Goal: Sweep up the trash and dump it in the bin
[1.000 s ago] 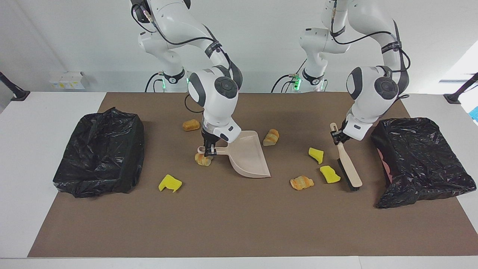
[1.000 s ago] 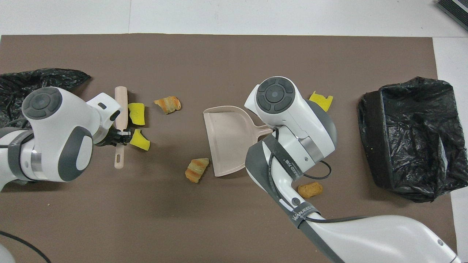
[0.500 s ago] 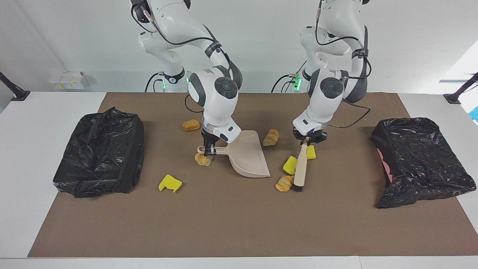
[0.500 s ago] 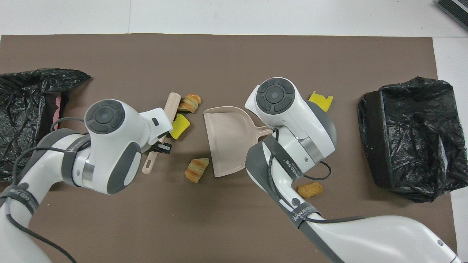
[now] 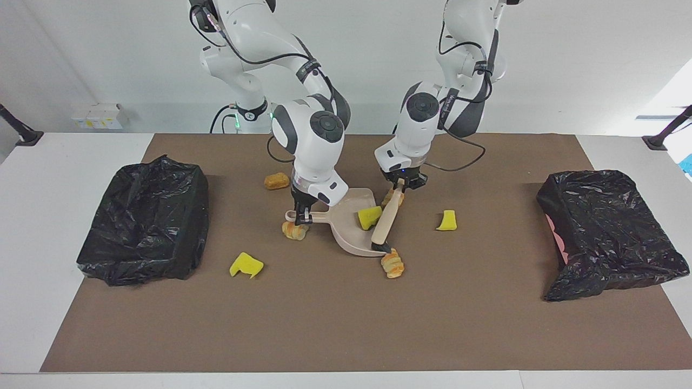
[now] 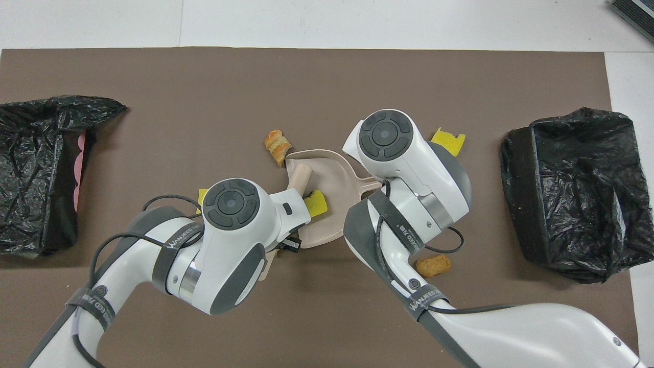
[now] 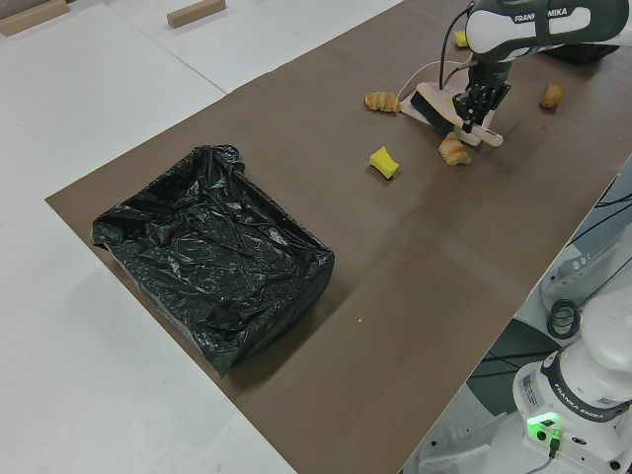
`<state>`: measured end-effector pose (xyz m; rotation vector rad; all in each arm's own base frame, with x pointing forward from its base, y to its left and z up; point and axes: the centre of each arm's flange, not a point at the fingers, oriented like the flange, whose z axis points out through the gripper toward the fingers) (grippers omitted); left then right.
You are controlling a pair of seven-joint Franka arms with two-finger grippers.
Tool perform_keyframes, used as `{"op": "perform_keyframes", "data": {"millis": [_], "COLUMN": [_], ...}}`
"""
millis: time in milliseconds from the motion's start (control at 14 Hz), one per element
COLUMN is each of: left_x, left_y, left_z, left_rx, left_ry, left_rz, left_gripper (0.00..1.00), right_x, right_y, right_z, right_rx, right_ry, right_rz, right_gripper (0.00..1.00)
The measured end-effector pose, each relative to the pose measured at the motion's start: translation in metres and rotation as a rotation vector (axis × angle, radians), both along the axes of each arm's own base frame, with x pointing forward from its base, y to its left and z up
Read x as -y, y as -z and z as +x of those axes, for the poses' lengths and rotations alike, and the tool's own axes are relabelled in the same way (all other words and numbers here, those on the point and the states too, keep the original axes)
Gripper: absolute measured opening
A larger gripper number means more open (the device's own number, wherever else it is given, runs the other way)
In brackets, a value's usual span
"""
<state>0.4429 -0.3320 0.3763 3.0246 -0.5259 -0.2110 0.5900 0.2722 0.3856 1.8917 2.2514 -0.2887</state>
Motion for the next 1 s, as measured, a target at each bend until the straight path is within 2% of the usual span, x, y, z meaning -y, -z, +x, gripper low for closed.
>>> {"op": "perform_keyframes", "data": {"millis": [214,429,571,786,857,1000], "left_x": [0.002,-0.029,-0.069,-0.127,-0.147,-0.182], "left_y": [-0.018,-0.047,-0.052,-0.044,-0.039,-0.03], "left_z": [-0.002,0.008,0.023,0.036,0.039,0.041], "left_rx": [-0.032,-0.043,-0.076,-0.155,-0.171,-0.168], "left_ry": [-0.169,-0.249,-0.31,-0.409,-0.438,-0.474], "left_rz": [-0.056,-0.074,-0.061,-0.025,-0.006,0.042], "left_gripper": [0.26,0.26,0.26,0.26,0.26,0.26], "right_x": [0.0,0.0,0.0,0.0,0.0,0.0], "right_y": [0.0,0.0,0.0,0.0,0.0,0.0], "right_z": [0.0,0.0,0.0,0.0,0.0,0.0], "right_rx": [0.0,0.0,0.0,0.0,0.0,0.0], "right_ry": [0.0,0.0,0.0,0.0,0.0,0.0], "right_rz": [0.0,0.0,0.0,0.0,0.0,0.0], "right_gripper": [0.33,0.33,0.33,0.33,0.33,0.33]}}
